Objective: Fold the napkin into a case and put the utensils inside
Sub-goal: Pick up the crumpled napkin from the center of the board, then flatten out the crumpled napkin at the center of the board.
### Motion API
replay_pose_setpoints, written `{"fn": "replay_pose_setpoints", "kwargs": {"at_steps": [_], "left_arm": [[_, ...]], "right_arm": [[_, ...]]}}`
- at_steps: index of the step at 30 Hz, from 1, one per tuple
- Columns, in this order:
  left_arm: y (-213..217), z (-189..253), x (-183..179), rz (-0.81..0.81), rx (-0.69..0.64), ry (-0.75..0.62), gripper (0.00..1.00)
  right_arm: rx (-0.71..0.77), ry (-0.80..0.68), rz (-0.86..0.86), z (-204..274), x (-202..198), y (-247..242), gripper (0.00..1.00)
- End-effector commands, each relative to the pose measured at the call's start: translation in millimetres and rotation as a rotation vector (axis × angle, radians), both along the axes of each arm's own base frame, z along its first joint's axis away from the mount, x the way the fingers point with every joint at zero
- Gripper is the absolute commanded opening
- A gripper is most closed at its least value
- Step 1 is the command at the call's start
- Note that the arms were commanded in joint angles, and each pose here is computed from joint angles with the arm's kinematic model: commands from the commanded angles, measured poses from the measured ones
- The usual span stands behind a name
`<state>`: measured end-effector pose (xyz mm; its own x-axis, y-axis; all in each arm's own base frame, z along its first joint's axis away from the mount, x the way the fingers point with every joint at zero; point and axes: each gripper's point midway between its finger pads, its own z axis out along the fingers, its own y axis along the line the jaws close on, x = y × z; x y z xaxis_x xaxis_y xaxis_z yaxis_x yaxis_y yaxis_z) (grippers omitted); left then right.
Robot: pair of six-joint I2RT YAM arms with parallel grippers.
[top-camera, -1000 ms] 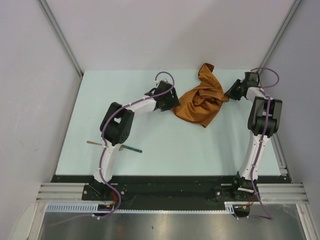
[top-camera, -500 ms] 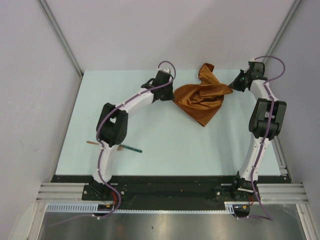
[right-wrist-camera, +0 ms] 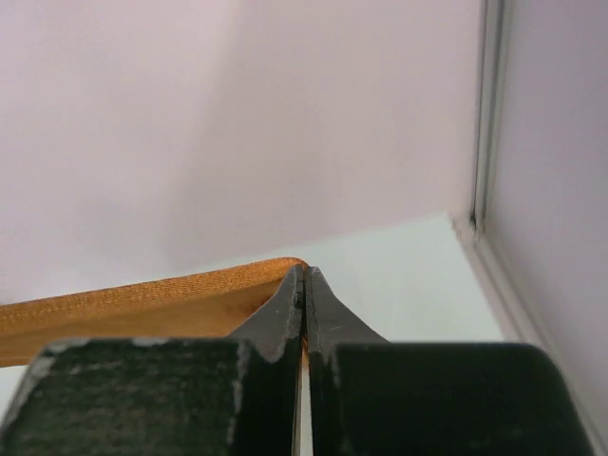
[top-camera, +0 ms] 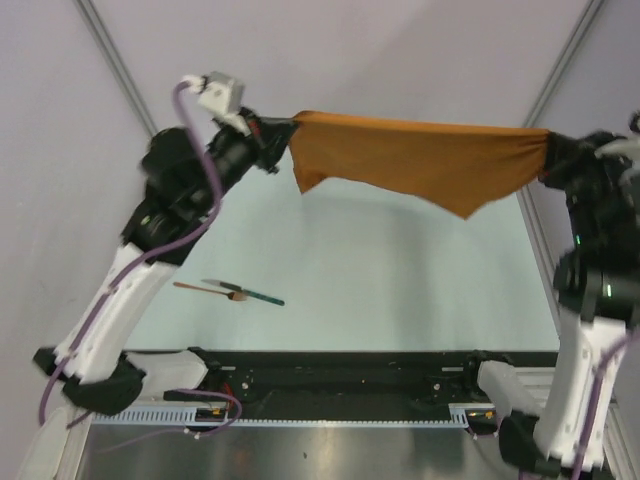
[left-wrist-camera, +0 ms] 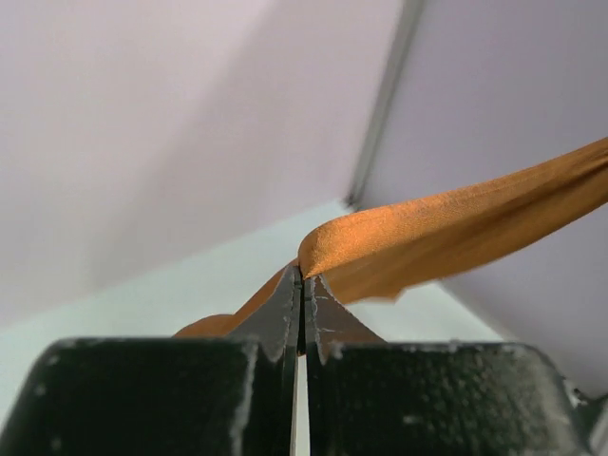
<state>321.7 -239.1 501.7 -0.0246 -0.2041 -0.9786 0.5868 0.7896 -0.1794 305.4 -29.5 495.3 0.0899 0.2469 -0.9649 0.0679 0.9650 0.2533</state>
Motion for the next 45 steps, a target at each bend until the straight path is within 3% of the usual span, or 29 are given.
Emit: {"fn": "replay_pose_setpoints", "kwargs": {"at_steps": [1, 2, 5, 11, 16, 17, 20, 21, 23, 24, 25, 26, 27, 28, 29, 31, 32, 33, 34, 36, 37, 38, 39, 40, 41, 42, 44, 45], "left_arm": [[24, 59, -71, -0.119, -0.08, -0.219, 0.0], [26, 60, -77, -0.13, -0.102, -0.214, 0.0], [33, 61, -85, -0.118, -0.126, -0.202, 0.0], [13, 15, -33, -0.04, -0.074, -0.078, 0.0], [-5, -46, 36, 0.053, -0.014, 0.123, 0.0], [-19, -79, 62, 0.058, 0.02, 0.201, 0.0], [-26, -107, 107, 0.084, 0.03, 0.27, 0.0], [-30, -146, 140, 0.11, 0.063, 0.34, 0.0], [-40, -158, 175, 0.093, 0.041, 0.361, 0.0], [-41, -205, 210, 0.103, 0.054, 0.424, 0.0], [-45, -195, 227, 0.099, 0.009, 0.401, 0.0], [-48, -203, 241, 0.083, -0.01, 0.398, 0.0], [-44, -206, 264, 0.097, -0.043, 0.354, 0.0], [-47, -224, 286, 0.106, -0.071, 0.362, 0.0], [-48, -232, 300, 0.096, -0.095, 0.362, 0.0], [-47, -247, 330, 0.078, -0.154, 0.344, 0.01], [-45, -254, 337, 0.09, -0.167, 0.35, 0.07], [-36, -251, 349, 0.124, -0.197, 0.323, 0.26], [-34, -264, 354, 0.128, -0.215, 0.338, 0.35], [-19, -271, 361, 0.186, -0.221, 0.351, 0.53], [-14, -272, 362, 0.21, -0.186, 0.342, 0.7], [-7, -260, 360, 0.244, -0.167, 0.329, 0.86], [7, -268, 356, 0.31, -0.124, 0.38, 0.91], [13, -271, 350, 0.328, -0.076, 0.394, 0.91], [24, -242, 340, 0.366, -0.072, 0.375, 0.91], [31, -247, 327, 0.39, -0.036, 0.431, 0.92], [42, -267, 300, 0.439, 0.019, 0.521, 0.92], [43, -230, 274, 0.432, -0.002, 0.491, 0.91]], "right_arm": [[-0.065, -0.113, -0.055, 28, -69, 2, 0.0], [-0.074, -0.161, -0.042, 38, -91, 9, 0.0], [-0.073, -0.191, -0.036, 41, -108, 14, 0.0], [-0.04, -0.056, -0.04, -12, -53, 2, 0.0], [0.021, 0.018, -0.011, -74, 21, -7, 0.0], [0.03, 0.032, -0.013, -82, 33, -9, 0.0], [0.075, 0.113, -0.018, -124, 88, -20, 0.0], [0.081, 0.141, -0.014, -139, 106, -22, 0.0], [0.095, 0.15, -0.013, -173, 156, -30, 0.0], [0.097, 0.144, -0.013, -181, 174, -34, 0.0], [0.109, 0.192, -0.007, -219, 207, -39, 0.0], [0.116, 0.211, -0.003, -231, 222, -42, 0.0], [0.111, 0.165, 0.002, -211, 244, -46, 0.0], [0.114, 0.174, 0.023, -224, 263, -45, 0.0], [0.133, 0.241, 0.034, -267, 289, -47, 0.0], [0.155, 0.246, 0.107, -266, 324, -40, 0.0], [0.189, 0.32, 0.113, -310, 339, -38, 0.06], [0.2, 0.279, 0.116, -288, 354, -40, 0.19], [0.229, 0.35, 0.101, -306, 353, -40, 0.42], [0.234, 0.385, 0.086, -311, 354, -37, 0.54], [0.213, 0.414, 0.011, -310, 350, -46, 0.73], [0.193, 0.435, -0.042, -304, 346, -52, 0.82], [0.155, 0.462, -0.142, -296, 339, -64, 0.87], [0.136, 0.577, -0.169, -306, 319, -65, 0.91], [0.1, 0.605, -0.176, -297, 310, -67, 0.91], [0.082, 0.618, -0.197, -280, 294, -69, 0.93], [0.076, 0.776, -0.245, -302, 248, -71, 0.95], [0.078, 0.828, -0.269, -310, 228, -71, 0.95]]}}
